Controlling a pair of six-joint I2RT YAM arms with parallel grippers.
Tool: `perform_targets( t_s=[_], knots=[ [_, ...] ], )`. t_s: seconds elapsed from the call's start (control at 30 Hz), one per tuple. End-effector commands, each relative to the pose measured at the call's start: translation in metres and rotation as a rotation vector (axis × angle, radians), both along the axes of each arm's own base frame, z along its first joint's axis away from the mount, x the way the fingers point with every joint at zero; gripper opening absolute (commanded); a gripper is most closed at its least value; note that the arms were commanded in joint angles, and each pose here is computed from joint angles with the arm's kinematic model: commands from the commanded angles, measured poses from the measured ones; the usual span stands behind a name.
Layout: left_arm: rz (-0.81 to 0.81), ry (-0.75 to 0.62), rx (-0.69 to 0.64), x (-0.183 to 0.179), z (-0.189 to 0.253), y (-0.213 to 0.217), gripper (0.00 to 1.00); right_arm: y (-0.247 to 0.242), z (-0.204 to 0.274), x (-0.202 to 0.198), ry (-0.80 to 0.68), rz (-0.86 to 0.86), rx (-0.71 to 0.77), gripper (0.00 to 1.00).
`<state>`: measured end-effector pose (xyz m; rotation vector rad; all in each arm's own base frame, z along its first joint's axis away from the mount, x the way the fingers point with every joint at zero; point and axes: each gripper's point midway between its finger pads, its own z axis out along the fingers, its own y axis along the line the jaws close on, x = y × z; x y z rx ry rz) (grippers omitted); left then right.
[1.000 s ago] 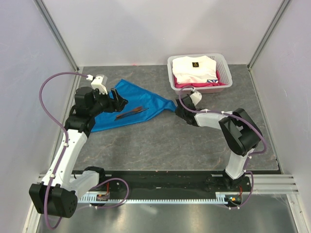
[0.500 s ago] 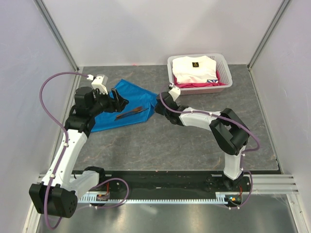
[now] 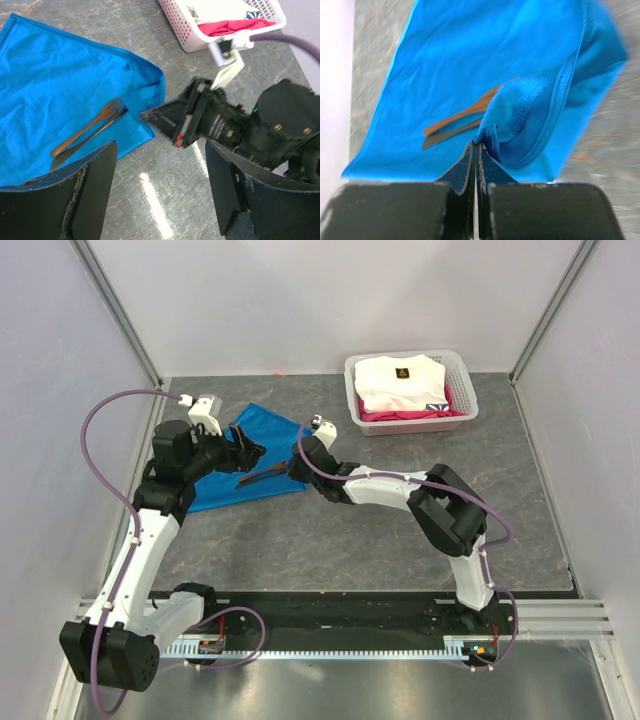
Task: Fold the napkin, place the utensils inside, and roll it up
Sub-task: Fold the napkin
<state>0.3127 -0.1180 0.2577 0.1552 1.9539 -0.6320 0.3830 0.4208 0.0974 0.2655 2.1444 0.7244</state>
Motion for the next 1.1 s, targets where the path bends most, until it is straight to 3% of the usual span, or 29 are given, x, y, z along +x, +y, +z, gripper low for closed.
perform_targets(
  t_s=[0.0,0.4,1.07],
  knots=[
    [-0.016,-0.034,-0.042,-0.001,0.013,-0.006,0.79,0.041,0.02,-0.003,-0.041,0.098,0.071,0.0],
    [-0.025,-0.026,-0.047,-0.001,0.011,-0.009,0.79,0.085,0.014,-0.03,-0.035,0.244,0.096,0.0],
    [-0.03,-0.021,-0.051,-0.001,0.01,-0.01,0.79,0.119,0.015,-0.048,-0.058,0.423,0.1,0.0]
  ],
)
